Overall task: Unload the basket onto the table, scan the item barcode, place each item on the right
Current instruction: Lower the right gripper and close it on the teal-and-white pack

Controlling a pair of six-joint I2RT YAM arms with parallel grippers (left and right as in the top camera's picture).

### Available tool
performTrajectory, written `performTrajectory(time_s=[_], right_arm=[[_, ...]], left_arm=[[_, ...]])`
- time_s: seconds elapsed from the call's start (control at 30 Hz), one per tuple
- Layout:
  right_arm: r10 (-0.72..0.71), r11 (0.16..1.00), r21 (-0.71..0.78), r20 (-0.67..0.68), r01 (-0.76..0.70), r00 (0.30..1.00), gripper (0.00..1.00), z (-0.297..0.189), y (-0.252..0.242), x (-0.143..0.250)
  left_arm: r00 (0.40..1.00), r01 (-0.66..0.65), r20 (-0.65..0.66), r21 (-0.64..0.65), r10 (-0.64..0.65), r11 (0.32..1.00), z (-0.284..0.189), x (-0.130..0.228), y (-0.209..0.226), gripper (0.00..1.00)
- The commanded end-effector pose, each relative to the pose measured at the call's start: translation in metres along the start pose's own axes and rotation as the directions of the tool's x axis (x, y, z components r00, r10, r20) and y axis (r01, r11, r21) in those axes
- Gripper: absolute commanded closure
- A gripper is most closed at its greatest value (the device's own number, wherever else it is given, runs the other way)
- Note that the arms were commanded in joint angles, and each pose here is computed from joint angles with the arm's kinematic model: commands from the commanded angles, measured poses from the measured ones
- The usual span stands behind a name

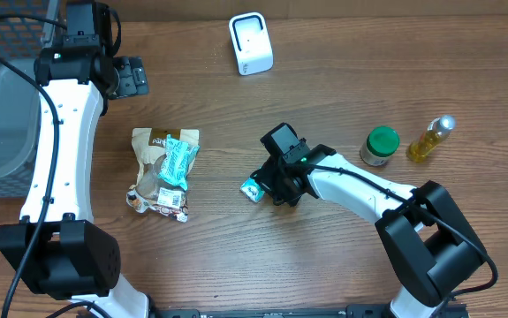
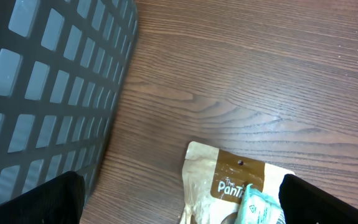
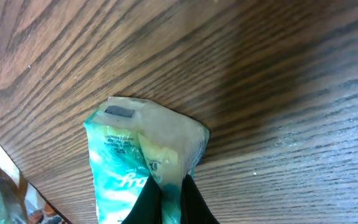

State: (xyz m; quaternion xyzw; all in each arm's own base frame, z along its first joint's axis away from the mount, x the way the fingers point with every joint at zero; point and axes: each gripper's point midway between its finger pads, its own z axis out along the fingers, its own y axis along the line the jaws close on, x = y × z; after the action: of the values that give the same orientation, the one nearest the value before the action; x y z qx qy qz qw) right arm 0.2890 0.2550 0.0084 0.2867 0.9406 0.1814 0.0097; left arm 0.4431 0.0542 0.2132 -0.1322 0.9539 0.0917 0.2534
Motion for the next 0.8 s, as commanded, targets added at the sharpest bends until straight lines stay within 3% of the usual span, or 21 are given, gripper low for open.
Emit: performTrajectory(time_s=[0.0,0.63,0.77], right_arm=[[-0.062,0.997,0.042,0.035,0.061,0.997,0.97,0.002,-0.009,-0.012],[-0.084,0.996,0.012,0.055,0.084,0.995,0.96,-0.017,-0.002,-0.011],[-0.085,0.996,0.016,0.085,0.084,0.993,0.89,-0.017,-0.001,-0.017]], left_arm=[[0.999,-0.008,0.035,0.0,0.008,1.0,-0.011,-0.008,0.001,0.0],[0.999,-0.008,0.035,0.0,0.008,1.0,-0.011,-0.008,0.001,0.0],[0.999,-0.008,0.035,0.0,0.008,1.0,-0.011,-0.008,0.001,0.0]])
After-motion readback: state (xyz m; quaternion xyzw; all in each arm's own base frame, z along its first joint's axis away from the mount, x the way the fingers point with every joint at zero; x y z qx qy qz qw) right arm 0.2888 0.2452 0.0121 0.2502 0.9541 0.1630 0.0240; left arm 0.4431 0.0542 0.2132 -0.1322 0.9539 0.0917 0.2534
